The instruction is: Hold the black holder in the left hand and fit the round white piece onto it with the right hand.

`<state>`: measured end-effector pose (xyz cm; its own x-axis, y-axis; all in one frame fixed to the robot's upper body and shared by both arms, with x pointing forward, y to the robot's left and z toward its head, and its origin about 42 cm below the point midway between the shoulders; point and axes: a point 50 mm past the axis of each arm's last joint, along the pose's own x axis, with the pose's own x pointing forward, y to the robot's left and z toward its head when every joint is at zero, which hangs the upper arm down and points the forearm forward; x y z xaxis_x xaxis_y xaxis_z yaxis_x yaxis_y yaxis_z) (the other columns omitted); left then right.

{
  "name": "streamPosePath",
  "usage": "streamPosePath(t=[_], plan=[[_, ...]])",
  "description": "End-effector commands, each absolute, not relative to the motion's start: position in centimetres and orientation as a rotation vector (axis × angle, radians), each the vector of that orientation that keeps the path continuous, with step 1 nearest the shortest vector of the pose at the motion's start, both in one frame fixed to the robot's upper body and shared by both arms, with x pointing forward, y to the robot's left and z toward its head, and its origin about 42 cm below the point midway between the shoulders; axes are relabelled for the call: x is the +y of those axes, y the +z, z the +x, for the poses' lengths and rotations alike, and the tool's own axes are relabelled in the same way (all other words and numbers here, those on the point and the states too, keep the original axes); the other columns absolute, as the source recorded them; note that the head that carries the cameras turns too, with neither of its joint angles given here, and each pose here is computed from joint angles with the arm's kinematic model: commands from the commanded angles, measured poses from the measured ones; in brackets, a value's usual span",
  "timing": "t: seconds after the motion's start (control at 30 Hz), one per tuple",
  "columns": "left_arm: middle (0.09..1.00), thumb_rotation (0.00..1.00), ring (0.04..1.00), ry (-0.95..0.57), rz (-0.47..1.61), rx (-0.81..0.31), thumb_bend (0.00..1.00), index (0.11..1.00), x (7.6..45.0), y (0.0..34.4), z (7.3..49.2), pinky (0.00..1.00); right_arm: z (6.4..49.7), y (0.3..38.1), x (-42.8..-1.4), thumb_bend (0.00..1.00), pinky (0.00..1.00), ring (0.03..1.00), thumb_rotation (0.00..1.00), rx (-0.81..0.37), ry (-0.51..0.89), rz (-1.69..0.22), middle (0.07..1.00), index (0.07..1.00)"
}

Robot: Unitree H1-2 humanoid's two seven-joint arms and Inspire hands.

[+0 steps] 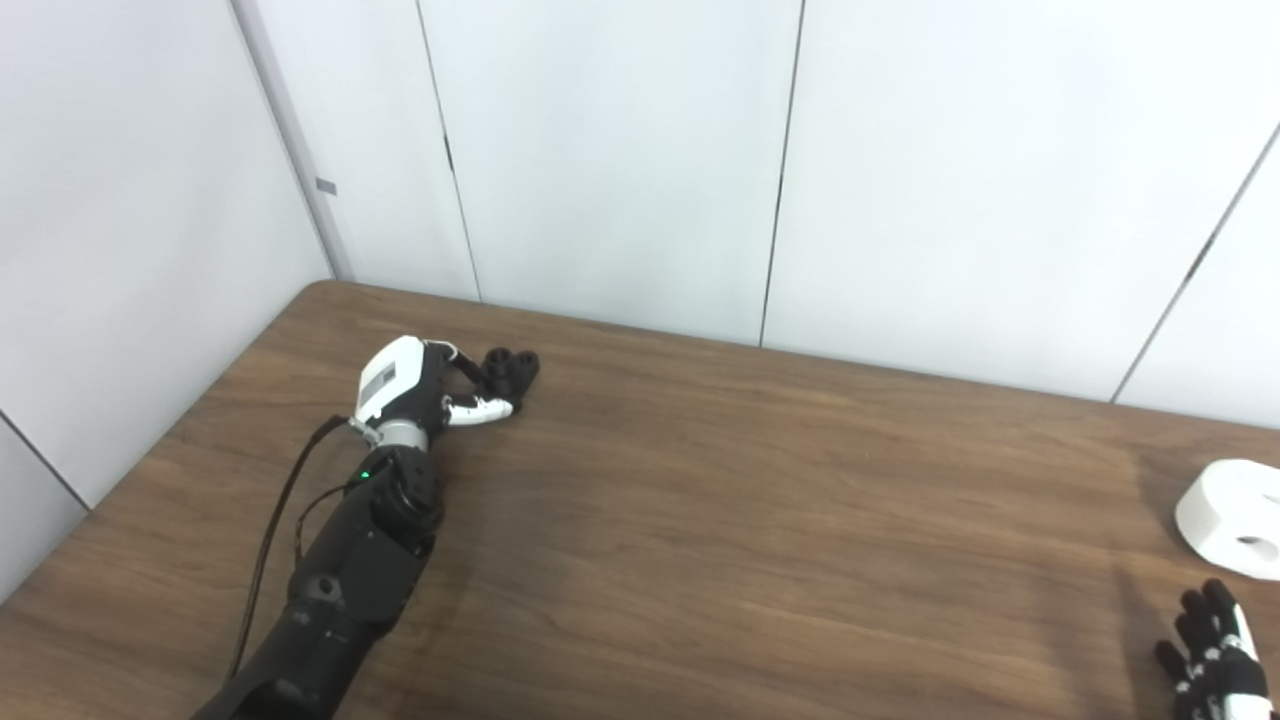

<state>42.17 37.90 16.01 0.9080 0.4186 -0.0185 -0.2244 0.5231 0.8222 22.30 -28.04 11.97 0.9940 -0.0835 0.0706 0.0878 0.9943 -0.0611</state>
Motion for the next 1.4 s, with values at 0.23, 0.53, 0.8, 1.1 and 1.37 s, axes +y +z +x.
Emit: streamPosePath(t=[0.23,0.53,0.8,1.1,1.37], plan=[[0.867,0.08,0.943,0.405,0.899,0.162,0.56,0.49,37.6,18.1,42.9,0.86,21.2,11.6,-28.1,0.57,1.0,1.0,1.0,-0.06,-0.069,-0.05,1.0,1.0],[0.811,0.05,0.882,0.391,0.927,0.15,0.52,0.482,37.5,18.0,43.2,0.78,21.2,11.7,-28.2,0.57,1.0,1.0,1.0,-0.076,-0.078,-0.037,1.0,1.0],[0.799,0.04,0.887,0.363,0.907,0.152,0.52,0.482,37.5,17.8,42.9,0.81,21.2,11.8,-28.1,0.58,1.0,1.0,1.0,-0.077,-0.079,-0.043,1.0,1.0],[0.788,0.05,0.876,0.303,0.902,0.15,0.52,0.483,36.7,17.6,42.0,0.8,21.2,11.8,-27.9,0.57,1.0,1.0,1.0,-0.071,-0.084,-0.028,1.0,1.0],[0.79,0.04,0.898,0.196,0.907,0.106,0.52,0.484,34.9,17.1,39.0,0.87,21.2,11.9,-27.8,0.58,1.0,1.0,1.0,-0.069,-0.093,-0.041,0.993,1.0]])
